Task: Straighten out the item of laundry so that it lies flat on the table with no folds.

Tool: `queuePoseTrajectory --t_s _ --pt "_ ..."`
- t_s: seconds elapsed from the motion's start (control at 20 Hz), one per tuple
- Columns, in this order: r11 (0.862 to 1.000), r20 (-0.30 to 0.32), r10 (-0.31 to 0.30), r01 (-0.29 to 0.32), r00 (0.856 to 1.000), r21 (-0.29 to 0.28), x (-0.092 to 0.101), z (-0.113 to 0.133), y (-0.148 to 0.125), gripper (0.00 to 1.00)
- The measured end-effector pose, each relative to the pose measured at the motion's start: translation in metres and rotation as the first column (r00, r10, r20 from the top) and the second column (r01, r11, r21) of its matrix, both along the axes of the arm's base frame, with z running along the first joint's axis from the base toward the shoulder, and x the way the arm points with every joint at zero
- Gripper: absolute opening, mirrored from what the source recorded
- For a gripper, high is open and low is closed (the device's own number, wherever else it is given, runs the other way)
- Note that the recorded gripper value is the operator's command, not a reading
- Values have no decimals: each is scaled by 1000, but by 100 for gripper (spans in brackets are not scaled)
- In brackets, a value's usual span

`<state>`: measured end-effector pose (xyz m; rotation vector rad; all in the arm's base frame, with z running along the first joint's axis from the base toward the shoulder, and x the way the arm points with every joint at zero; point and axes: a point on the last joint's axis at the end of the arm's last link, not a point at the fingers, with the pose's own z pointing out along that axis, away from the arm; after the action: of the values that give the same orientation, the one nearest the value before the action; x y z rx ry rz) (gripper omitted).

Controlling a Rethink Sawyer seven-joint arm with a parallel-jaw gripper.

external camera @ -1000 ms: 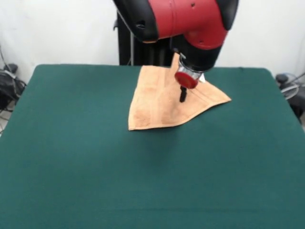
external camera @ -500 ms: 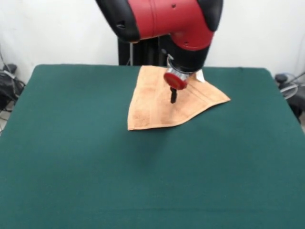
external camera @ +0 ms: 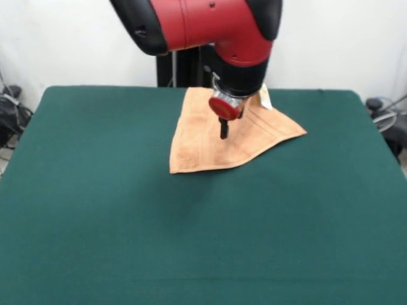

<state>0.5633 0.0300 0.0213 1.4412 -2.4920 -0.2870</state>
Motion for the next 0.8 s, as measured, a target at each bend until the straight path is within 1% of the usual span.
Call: queuePoseTrajectory --t_s 0.5,0.8 --pt "997 18 67 -68 998 36 6 1 -32 100" --pt "995 32 91 -92 995 45 14 0 -37 100"
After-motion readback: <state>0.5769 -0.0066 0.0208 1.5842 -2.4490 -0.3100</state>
